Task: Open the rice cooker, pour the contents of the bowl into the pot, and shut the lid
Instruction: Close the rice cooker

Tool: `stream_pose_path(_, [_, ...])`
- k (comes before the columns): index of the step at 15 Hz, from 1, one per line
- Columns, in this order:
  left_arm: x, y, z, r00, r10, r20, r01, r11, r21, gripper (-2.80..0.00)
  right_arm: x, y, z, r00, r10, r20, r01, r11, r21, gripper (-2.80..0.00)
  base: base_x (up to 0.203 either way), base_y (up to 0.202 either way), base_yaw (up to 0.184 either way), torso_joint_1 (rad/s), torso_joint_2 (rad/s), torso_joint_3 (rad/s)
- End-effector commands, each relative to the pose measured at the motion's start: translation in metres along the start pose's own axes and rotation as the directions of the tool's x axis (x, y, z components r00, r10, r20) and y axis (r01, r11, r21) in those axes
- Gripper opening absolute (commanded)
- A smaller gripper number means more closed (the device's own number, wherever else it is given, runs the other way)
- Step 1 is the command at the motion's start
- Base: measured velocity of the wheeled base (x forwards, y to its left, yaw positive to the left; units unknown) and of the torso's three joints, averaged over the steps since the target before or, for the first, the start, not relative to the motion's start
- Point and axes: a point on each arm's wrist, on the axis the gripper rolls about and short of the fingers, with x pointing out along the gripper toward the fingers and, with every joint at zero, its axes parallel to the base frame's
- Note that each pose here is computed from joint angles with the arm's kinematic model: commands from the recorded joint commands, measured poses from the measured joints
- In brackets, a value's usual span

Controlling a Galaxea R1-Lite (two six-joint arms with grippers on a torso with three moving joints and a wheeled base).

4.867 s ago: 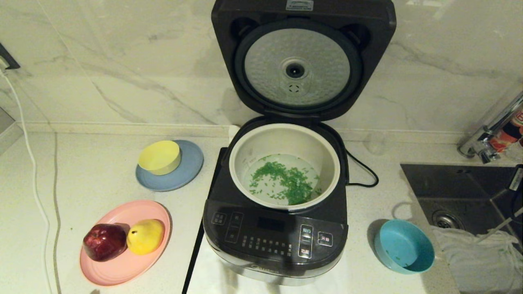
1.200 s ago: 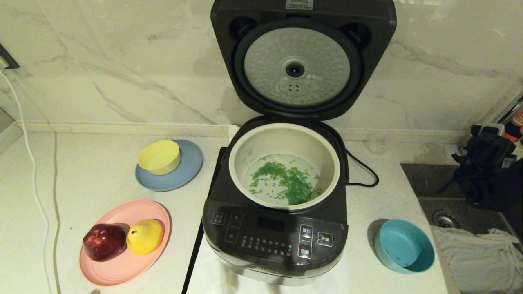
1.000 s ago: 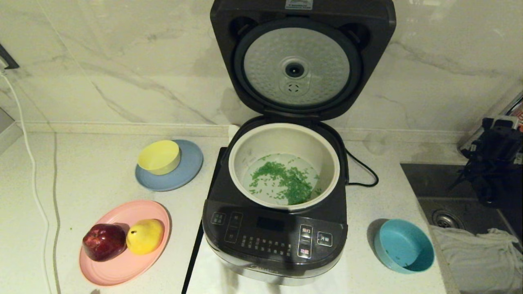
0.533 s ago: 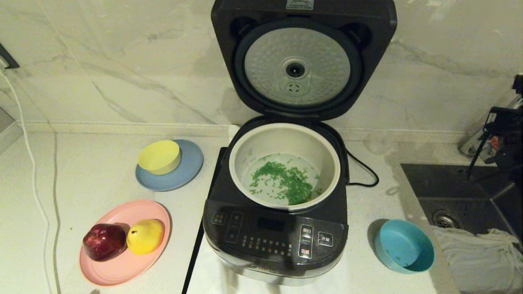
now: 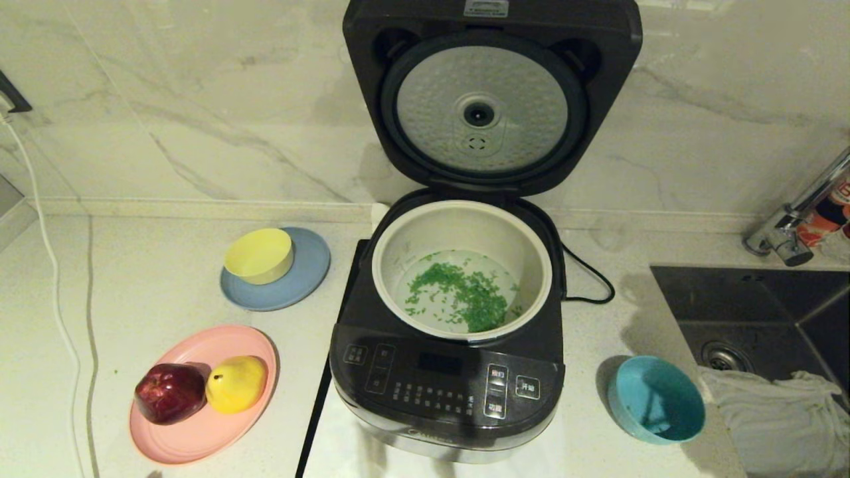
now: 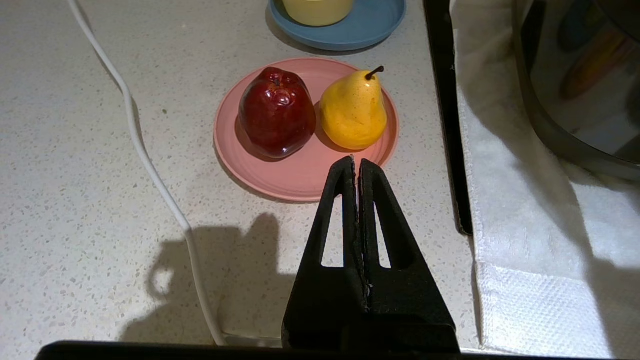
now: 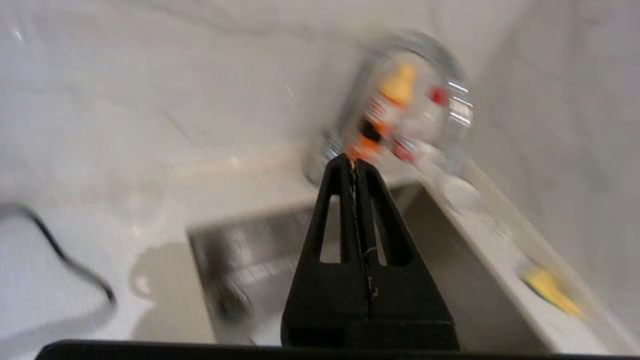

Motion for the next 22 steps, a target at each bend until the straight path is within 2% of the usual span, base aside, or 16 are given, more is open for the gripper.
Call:
stream_pose_path(1, [0.000, 0.000, 0.000, 1.000, 0.001, 0.001, -0.001, 1.000, 0.000, -2.80, -0.051, -0.050, 0.006, 0.999, -0.031, 0.018, 0.031, 0.999, 0.013, -2.80, 0.000, 0.000, 0.000, 0.000, 0.00, 0.000])
stream_pose_path(3, [0.000, 0.000, 0.000, 1.000, 0.001, 0.001, -0.001, 1.000, 0.000, -2.80, -0.071, -0.071, 0.001, 0.995, -0.097, -0.028, 0.096, 0.994, -0.049, -2.80, 0.000, 0.000, 0.000, 0.000, 0.00, 0.000])
stream_pose_path(5, [0.000, 0.000, 0.000, 1.000, 0.001, 0.001, -0.001, 1.000, 0.000, -2.80, -0.087, -0.085, -0.007, 0.981, -0.187, -0.042, 0.183, 0.980, -0.079, -2.80, 0.000, 0.000, 0.000, 0.000, 0.00, 0.000])
stream_pose_path(8, [0.000, 0.000, 0.000, 1.000, 0.001, 0.001, -0.001, 1.000, 0.000, -2.80, -0.104, -0.092, -0.039, 0.962, -0.265, -0.070, 0.255, 0.959, -0.126, -2.80, 0.000, 0.000, 0.000, 0.000, 0.00, 0.000])
stream_pose_path(10, [0.000, 0.000, 0.000, 1.000, 0.001, 0.001, -0.001, 1.000, 0.000, -2.80, -0.115, -0.094, -0.062, 0.954, -0.288, -0.080, 0.275, 0.950, -0.144, -2.80, 0.000, 0.000, 0.000, 0.000, 0.00, 0.000])
stream_pose_path(12, [0.000, 0.000, 0.000, 1.000, 0.001, 0.001, -0.001, 1.000, 0.000, -2.80, -0.123, -0.095, -0.088, 0.962, -0.257, -0.092, 0.241, 0.958, -0.159, -2.80, 0.000, 0.000, 0.000, 0.000, 0.00, 0.000])
stream_pose_path(13, [0.000, 0.000, 0.000, 1.000, 0.001, 0.001, -0.001, 1.000, 0.000, -2.80, -0.127, -0.095, -0.100, 0.975, -0.204, -0.085, 0.190, 0.971, -0.148, -2.80, 0.000, 0.000, 0.000, 0.000, 0.00, 0.000])
stream_pose_path(14, [0.000, 0.000, 0.000, 1.000, 0.001, 0.001, -0.001, 1.000, 0.000, -2.80, -0.131, -0.093, -0.111, 0.992, -0.106, -0.074, 0.095, 0.986, -0.134, -2.80, 0.000, 0.000, 0.000, 0.000, 0.00, 0.000])
stream_pose_path(15, [0.000, 0.000, 0.000, 1.000, 0.001, 0.001, -0.001, 1.000, 0.000, -2.80, -0.134, -0.091, -0.121, 0.998, 0.022, -0.057, -0.029, 0.993, -0.115, -2.80, 0.000, 0.000, 0.000, 0.000, 0.00, 0.000])
stream_pose_path(16, [0.000, 0.000, 0.000, 1.000, 0.001, 0.001, -0.001, 1.000, 0.000, -2.80, -0.139, -0.089, -0.134, 0.989, 0.140, -0.045, -0.144, 0.985, -0.099, -2.80, 0.000, 0.000, 0.000, 0.000, 0.00, 0.000])
stream_pose_path(18, [0.000, 0.000, 0.000, 1.000, 0.001, 0.001, -0.001, 1.000, 0.000, -2.80, -0.146, -0.084, -0.163, 0.946, 0.314, -0.078, -0.320, 0.944, -0.085, -2.80, 0.000, 0.000, 0.000, 0.000, 0.00, 0.000])
stream_pose_path(19, [0.000, 0.000, 0.000, 1.000, 0.001, 0.001, -0.001, 1.000, 0.000, -2.80, -0.149, -0.082, -0.171, 0.909, 0.407, -0.094, -0.414, 0.908, -0.068, -2.80, 0.000, 0.000, 0.000, 0.000, 0.00, 0.000])
stream_pose_path(20, [0.000, 0.000, 0.000, 1.000, 0.001, 0.001, -0.001, 1.000, 0.000, -2.80, -0.151, -0.080, -0.176, 0.861, 0.490, -0.136, -0.496, 0.868, -0.015, -2.80, 0.000, 0.000, 0.000, 0.000, 0.00, 0.000])
stream_pose_path(21, [0.000, 0.000, 0.000, 1.000, 0.001, 0.001, -0.001, 1.000, 0.000, -2.80, -0.152, -0.079, -0.179, 0.838, 0.525, -0.153, -0.524, 0.850, 0.045, -2.80, 0.000, 0.000, 0.000, 0.000, 0.00, 0.000])
stream_pose_path(22, [0.000, 0.000, 0.000, 1.000, 0.001, 0.001, -0.001, 1.000, 0.000, -2.80, -0.152, -0.077, -0.187, 0.807, 0.565, -0.172, -0.561, 0.825, 0.071, -2.80, 0.000, 0.000, 0.000, 0.000, 0.00, 0.000])
